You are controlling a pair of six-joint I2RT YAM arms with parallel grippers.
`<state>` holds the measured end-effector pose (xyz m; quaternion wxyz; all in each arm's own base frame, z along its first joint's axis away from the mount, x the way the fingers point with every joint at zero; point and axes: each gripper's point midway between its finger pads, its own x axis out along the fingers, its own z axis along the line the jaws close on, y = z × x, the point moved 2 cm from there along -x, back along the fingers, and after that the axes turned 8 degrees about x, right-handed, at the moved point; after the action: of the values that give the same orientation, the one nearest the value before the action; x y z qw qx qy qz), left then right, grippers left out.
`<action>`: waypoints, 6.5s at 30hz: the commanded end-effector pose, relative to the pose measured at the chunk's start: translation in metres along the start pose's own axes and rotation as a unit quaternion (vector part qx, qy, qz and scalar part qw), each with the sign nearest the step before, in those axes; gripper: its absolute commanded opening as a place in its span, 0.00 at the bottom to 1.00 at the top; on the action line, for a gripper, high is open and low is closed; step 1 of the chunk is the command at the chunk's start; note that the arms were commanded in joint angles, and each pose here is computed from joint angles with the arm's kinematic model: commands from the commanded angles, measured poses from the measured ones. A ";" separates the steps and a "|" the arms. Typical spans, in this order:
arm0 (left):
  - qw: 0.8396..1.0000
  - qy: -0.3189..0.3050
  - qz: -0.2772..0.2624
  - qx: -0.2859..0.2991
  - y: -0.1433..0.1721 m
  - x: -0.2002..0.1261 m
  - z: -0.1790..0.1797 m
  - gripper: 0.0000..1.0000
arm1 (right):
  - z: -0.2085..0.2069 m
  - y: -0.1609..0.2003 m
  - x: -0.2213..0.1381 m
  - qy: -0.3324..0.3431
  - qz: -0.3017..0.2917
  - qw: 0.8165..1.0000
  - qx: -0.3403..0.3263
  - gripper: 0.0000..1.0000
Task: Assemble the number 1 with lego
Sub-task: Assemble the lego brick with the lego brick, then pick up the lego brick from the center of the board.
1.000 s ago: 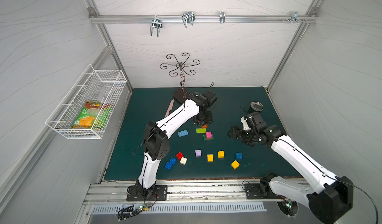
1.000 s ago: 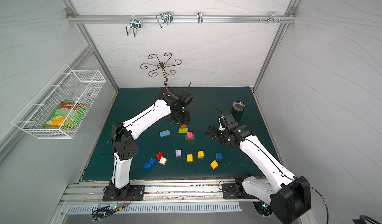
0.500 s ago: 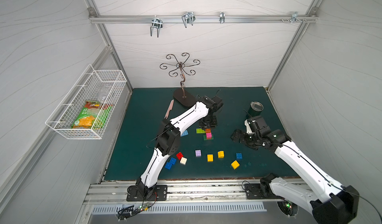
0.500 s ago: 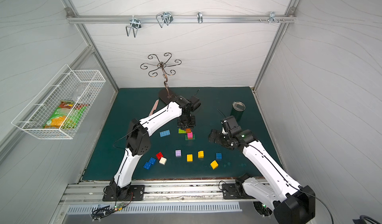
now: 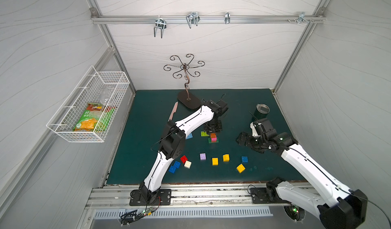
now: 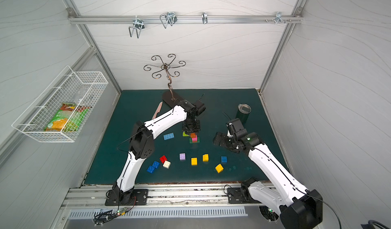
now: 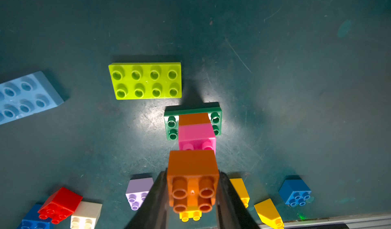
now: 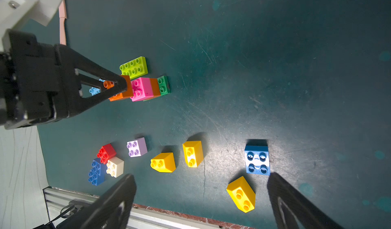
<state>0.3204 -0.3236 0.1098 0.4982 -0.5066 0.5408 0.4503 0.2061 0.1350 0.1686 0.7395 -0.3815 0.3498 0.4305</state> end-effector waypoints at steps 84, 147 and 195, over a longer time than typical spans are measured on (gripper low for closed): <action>0.996 -0.078 0.029 0.043 0.010 0.079 0.008 0.03 | -0.011 -0.001 -0.003 0.004 0.016 1.000 -0.013 0.99; 0.925 0.068 -0.342 0.150 0.161 -0.153 0.177 0.99 | 0.013 0.074 0.107 0.215 0.135 0.966 -0.043 0.64; 0.914 0.065 -0.377 0.137 0.163 -0.159 0.186 0.99 | 0.090 0.037 0.086 0.169 0.140 0.973 -0.070 0.11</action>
<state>0.1638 -0.1091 0.2362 0.6561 -0.6128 0.4191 0.1354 0.2184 0.2583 0.1058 0.5790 -0.4419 0.4980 0.4706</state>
